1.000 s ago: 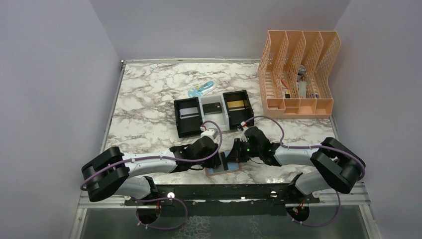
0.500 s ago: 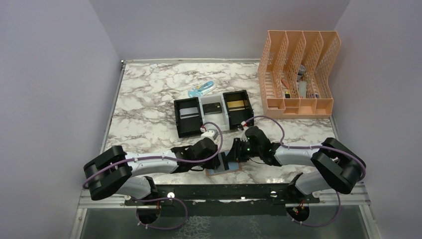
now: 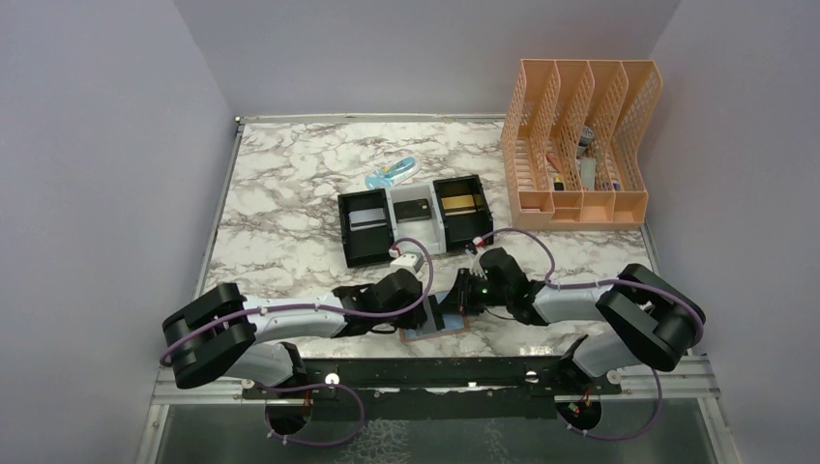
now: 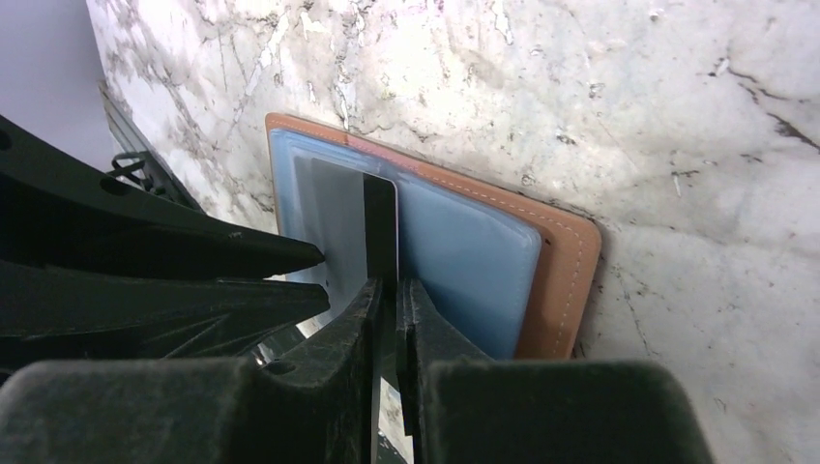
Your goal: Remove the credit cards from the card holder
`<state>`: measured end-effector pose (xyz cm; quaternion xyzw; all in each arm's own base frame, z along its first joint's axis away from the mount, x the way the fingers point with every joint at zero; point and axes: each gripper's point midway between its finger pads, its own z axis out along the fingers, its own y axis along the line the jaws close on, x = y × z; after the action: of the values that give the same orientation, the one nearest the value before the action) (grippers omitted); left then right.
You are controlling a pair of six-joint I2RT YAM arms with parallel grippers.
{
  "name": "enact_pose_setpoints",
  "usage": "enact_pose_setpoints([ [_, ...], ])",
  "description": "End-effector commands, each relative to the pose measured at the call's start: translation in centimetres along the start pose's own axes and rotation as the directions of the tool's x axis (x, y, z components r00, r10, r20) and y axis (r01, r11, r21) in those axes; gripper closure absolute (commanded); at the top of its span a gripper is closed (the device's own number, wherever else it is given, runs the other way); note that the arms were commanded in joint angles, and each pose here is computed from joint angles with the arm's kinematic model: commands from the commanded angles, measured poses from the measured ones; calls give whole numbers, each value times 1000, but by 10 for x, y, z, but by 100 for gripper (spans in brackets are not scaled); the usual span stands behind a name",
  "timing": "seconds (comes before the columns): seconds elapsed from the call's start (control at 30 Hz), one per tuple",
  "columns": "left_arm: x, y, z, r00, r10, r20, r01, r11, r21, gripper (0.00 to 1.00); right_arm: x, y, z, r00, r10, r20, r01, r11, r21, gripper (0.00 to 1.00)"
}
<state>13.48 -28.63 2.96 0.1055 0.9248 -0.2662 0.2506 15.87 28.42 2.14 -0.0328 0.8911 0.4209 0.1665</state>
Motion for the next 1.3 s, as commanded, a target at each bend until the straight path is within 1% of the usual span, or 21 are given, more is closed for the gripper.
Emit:
enact_pose_setpoints([
  [0.0, 14, 24, 0, 999, 17, -35, -21, 994, -108, 74, 4, -13, -2, 999, 22, 29, -24, 999, 47, 92],
  [0.1, 15, 23, 1, 999, 22, -42, -27, 994, -105, 74, -1, -17, -8, 997, 15, 73, -20, 997, 69, 94],
  [0.23, 16, 23, 2, 999, 28, -45, -32, 994, -103, 74, -6, -13, -17, 994, -7, 113, 1, 999, 48, 92],
  [0.3, 16, 23, 2, 998, 33, -44, -37, 994, -103, 74, -5, -6, -19, 994, -9, 113, 9, 1000, 5, 87],
  [0.4, 17, 29, 2, 998, 37, -49, -44, 990, -135, 74, 5, 4, -17, 999, 7, 48, -4, 998, -60, 75],
  [0.5, 18, 27, 3, 998, 40, -53, -46, 992, -119, 76, 13, 10, -12, 1000, 17, -8, -18, 994, -109, 69],
  [0.6, 18, 24, 3, 998, 41, -57, -47, 993, -110, 77, 13, 8, -11, 999, 37, 24, -34, 990, -136, 65],
  [0.73, 20, 26, 4, 997, 40, -63, -47, 992, -114, 78, 8, -1, -12, 995, 54, 86, -44, 992, -116, 66],
  [0.87, 22, 27, 4, 997, 43, -71, -51, 992, -113, 79, 5, -5, -13, 992, 61, 112, -50, 994, -97, 70],
  [0.97, 23, 27, 5, 996, 46, -76, -55, 992, -113, 81, 4, 1, -12, 994, 42, 98, -30, 992, -122, 75],
  [1.03, 22, 25, 5, 996, 47, -77, -56, 993, -108, 81, 7, 7, -12, 997, 48, 65, -39, 989, -141, 78],
  [1.17, 24, 25, 5, 995, 50, -82, -59, 993, -103, 83, 8, 22, -13, 998, 54, 28, -47, 978, -204, 78],
  [1.27, 24, 25, 5, 995, 54, -83, -62, 993, -105, 83, 10, 19, -7, 998, 64, 1, -63, 980, -186, 77],
])
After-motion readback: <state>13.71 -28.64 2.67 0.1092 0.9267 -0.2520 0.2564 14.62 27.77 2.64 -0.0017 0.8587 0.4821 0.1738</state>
